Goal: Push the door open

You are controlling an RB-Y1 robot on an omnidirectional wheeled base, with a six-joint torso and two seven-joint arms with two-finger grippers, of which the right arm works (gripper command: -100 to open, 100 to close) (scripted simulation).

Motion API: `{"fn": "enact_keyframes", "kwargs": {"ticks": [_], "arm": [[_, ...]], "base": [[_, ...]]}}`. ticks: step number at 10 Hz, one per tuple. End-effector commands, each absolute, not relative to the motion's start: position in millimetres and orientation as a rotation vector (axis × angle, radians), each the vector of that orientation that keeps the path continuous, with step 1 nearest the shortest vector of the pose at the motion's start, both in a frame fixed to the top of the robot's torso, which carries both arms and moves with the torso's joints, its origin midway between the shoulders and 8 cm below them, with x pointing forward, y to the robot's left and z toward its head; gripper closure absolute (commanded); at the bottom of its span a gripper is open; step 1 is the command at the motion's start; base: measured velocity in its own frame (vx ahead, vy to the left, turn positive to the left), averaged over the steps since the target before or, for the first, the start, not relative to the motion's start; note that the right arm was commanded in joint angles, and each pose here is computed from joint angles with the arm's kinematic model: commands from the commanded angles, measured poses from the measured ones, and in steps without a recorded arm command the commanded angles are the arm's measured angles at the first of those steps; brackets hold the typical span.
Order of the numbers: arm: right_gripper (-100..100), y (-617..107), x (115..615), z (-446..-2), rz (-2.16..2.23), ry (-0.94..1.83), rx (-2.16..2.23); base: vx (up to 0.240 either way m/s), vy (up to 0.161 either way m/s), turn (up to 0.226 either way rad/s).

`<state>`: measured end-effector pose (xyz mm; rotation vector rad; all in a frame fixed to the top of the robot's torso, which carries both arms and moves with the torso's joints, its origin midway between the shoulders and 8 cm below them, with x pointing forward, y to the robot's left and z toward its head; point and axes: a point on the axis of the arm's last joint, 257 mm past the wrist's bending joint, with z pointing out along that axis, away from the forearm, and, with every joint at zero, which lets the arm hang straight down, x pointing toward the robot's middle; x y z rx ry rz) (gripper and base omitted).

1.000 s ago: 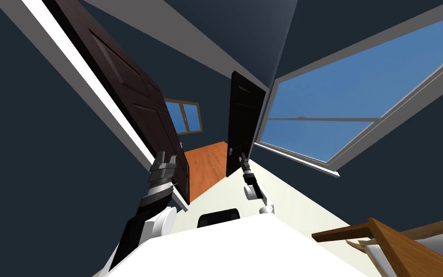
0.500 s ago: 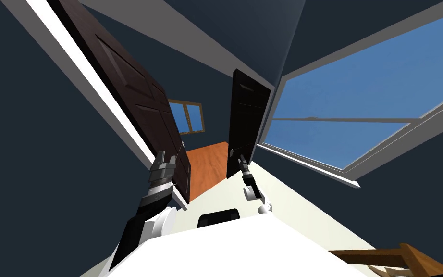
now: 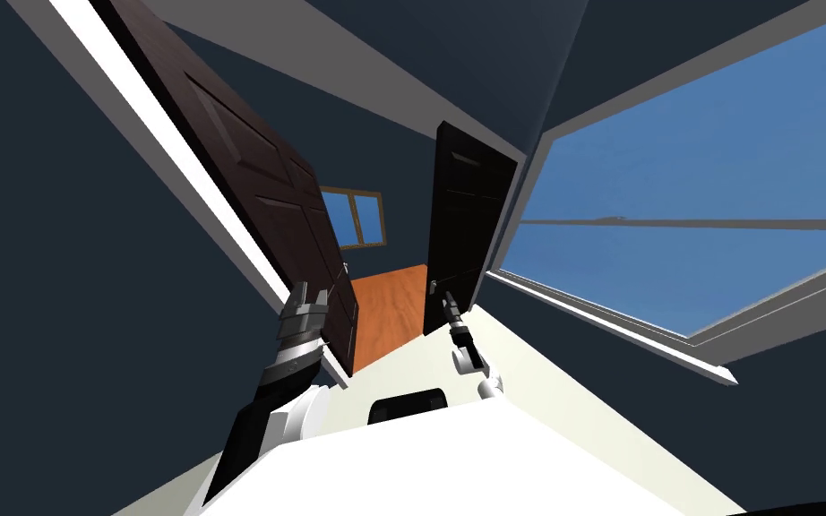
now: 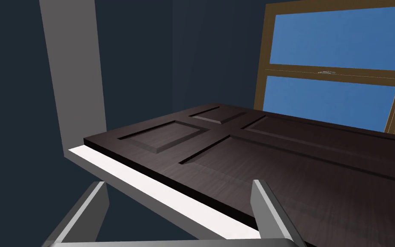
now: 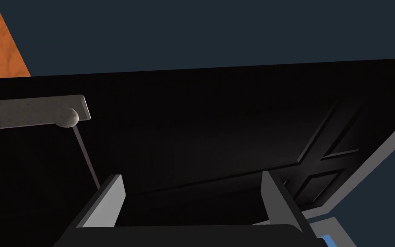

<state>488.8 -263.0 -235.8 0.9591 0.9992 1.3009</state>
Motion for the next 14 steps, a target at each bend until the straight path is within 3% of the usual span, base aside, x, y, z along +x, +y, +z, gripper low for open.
{"fn": "enact_keyframes", "kwargs": {"ticks": [1, 14], "arm": [[-100, -261, 492, -248, 1.301, 1.015, 0.975], [-100, -256, 498, -326, 1.274, 1.124, 1.088]], "base": [[0.037, -0.126, 0.172], [0.025, -0.097, 0.108]]}}
